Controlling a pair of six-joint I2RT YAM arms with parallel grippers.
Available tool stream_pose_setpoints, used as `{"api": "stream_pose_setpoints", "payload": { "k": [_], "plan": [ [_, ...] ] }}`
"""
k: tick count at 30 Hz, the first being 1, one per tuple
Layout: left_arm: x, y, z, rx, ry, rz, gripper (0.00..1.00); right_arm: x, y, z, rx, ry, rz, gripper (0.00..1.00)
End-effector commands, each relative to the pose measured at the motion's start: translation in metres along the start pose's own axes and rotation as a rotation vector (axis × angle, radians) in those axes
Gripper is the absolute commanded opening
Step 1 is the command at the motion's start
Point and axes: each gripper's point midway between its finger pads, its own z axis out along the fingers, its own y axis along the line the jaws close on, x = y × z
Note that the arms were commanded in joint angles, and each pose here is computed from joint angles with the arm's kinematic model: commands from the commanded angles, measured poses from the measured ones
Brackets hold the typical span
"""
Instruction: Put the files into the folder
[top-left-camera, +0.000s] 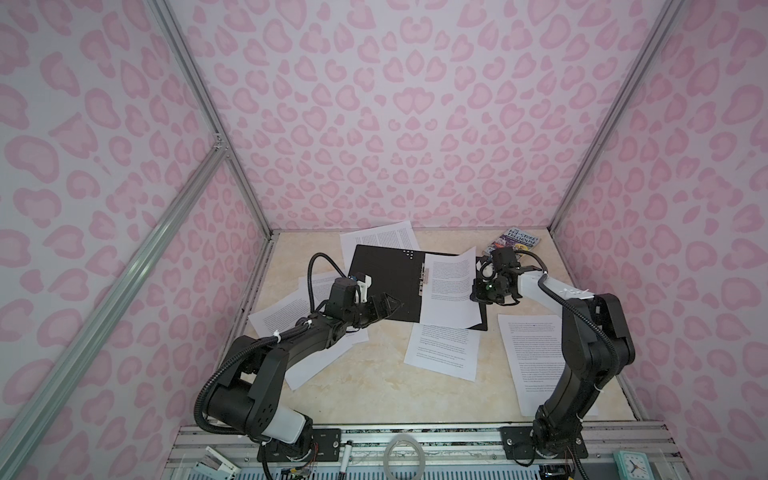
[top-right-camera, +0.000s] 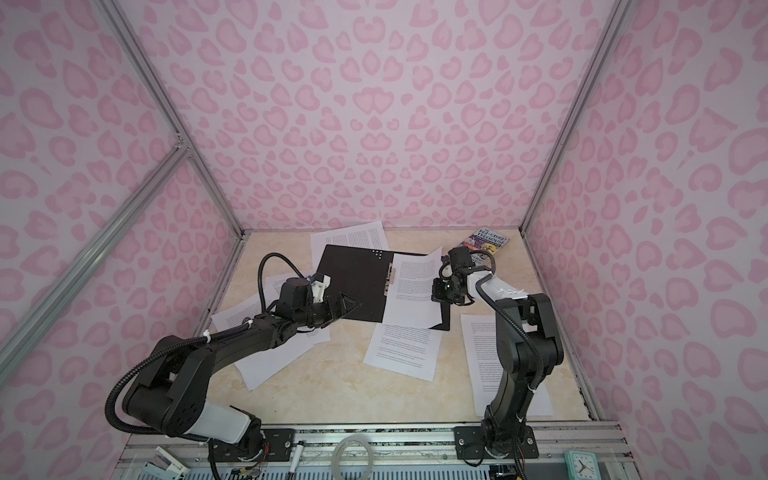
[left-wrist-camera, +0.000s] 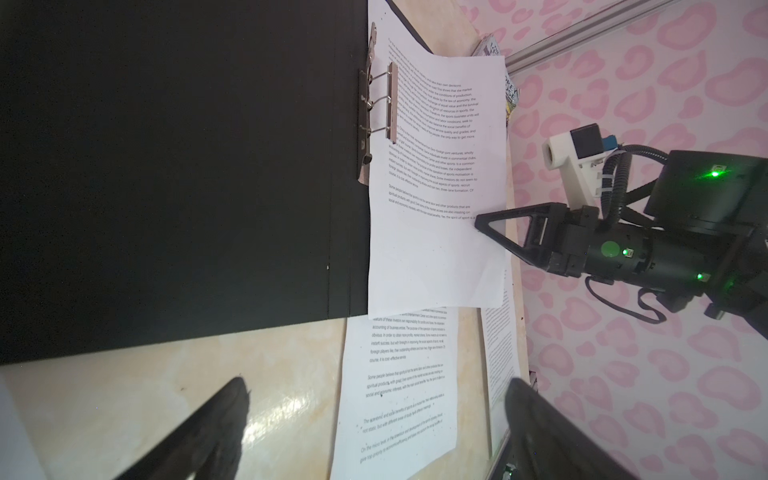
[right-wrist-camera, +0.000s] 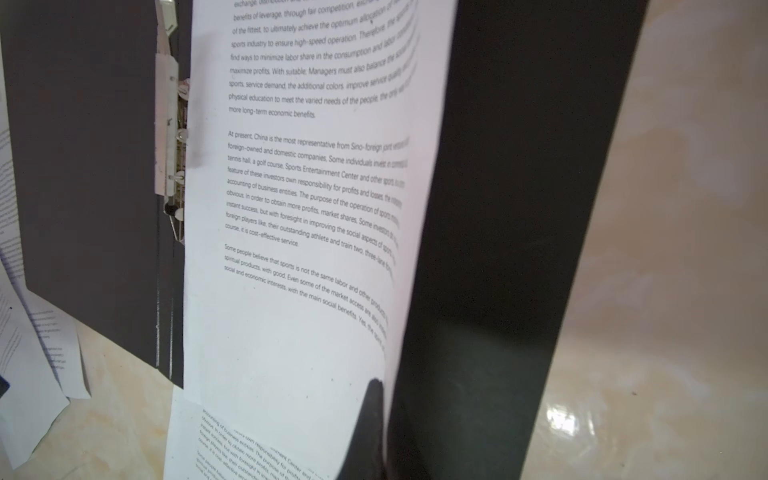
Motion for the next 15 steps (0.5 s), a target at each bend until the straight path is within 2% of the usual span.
{"api": "stream_pose_setpoints", "payload": {
  "k": [1, 15],
  "plan": [
    [-0.0076, -0.0099, 0.0008, 0.037, -0.021, 0.022, 0.97, -0.0014, 0.0015, 0.0038, -0.018, -0.006, 0.018, 0.00],
    [-0.0068, -0.0073, 0.0033, 0.032, -0.014, 0.016, 0.97, -0.0049, 0.0010, 0.0068, -0.031, -0.006, 0.030, 0.00]
  ]
}}
